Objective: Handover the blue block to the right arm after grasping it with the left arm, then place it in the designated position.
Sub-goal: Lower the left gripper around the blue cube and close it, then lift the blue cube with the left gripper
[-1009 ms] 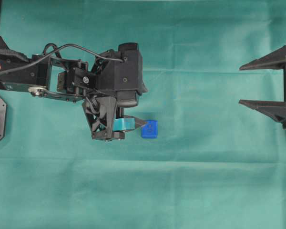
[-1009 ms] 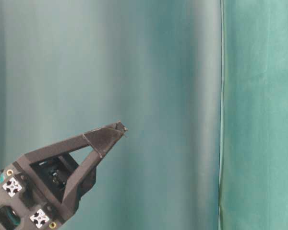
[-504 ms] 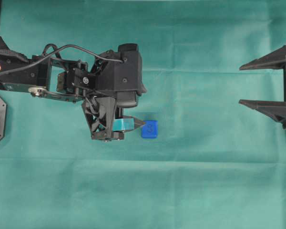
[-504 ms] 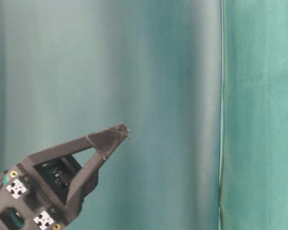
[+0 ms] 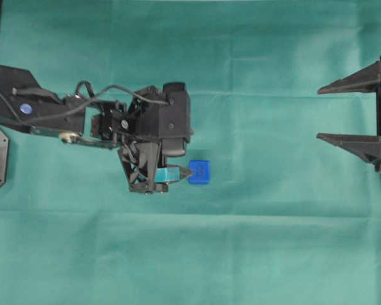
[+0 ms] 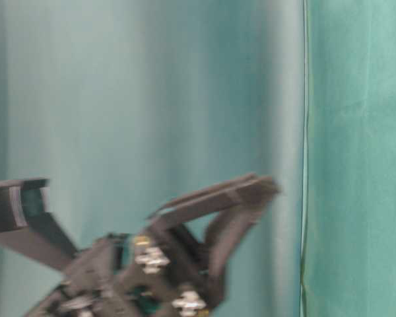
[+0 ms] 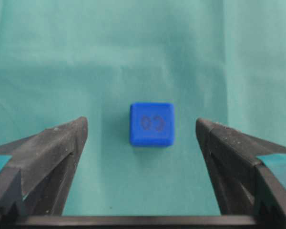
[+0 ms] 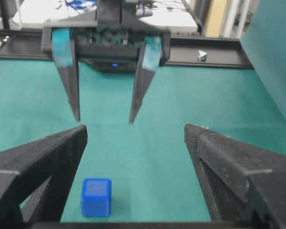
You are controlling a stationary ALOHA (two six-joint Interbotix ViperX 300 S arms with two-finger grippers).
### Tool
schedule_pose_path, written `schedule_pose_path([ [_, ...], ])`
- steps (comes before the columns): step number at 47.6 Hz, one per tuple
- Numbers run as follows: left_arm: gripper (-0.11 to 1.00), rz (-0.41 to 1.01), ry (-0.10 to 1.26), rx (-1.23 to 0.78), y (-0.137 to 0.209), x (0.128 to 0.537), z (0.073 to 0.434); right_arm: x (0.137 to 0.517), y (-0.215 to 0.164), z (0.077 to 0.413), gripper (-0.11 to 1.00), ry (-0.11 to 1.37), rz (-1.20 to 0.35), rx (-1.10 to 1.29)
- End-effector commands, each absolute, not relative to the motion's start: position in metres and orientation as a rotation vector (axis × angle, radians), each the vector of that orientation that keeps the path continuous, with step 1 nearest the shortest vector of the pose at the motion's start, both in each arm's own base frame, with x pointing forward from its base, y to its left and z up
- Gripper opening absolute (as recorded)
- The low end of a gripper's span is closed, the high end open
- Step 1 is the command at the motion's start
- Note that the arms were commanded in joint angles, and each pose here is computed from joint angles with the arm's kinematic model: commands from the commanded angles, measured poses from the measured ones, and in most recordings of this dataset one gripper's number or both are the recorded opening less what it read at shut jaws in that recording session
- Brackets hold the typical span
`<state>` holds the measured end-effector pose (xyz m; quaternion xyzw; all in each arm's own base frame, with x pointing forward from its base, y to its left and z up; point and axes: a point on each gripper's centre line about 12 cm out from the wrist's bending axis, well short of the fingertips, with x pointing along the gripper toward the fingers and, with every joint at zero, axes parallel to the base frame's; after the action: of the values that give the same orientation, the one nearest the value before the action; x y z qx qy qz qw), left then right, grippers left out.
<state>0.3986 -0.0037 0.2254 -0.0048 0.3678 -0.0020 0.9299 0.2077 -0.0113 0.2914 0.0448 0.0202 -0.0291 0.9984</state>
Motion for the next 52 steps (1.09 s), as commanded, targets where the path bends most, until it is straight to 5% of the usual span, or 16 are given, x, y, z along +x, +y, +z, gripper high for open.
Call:
schedule_pose_path([
  [1,1.00,-0.009,0.715,-0.007,-0.006,0.403,0.221,0.211,-0.012,0.301,0.93,0.020,-0.060,0.089],
  [52,1.00,-0.006,0.773,-0.010,-0.005,0.428,0.117,0.213,-0.012,0.295,0.93,0.045,-0.061,0.088],
])
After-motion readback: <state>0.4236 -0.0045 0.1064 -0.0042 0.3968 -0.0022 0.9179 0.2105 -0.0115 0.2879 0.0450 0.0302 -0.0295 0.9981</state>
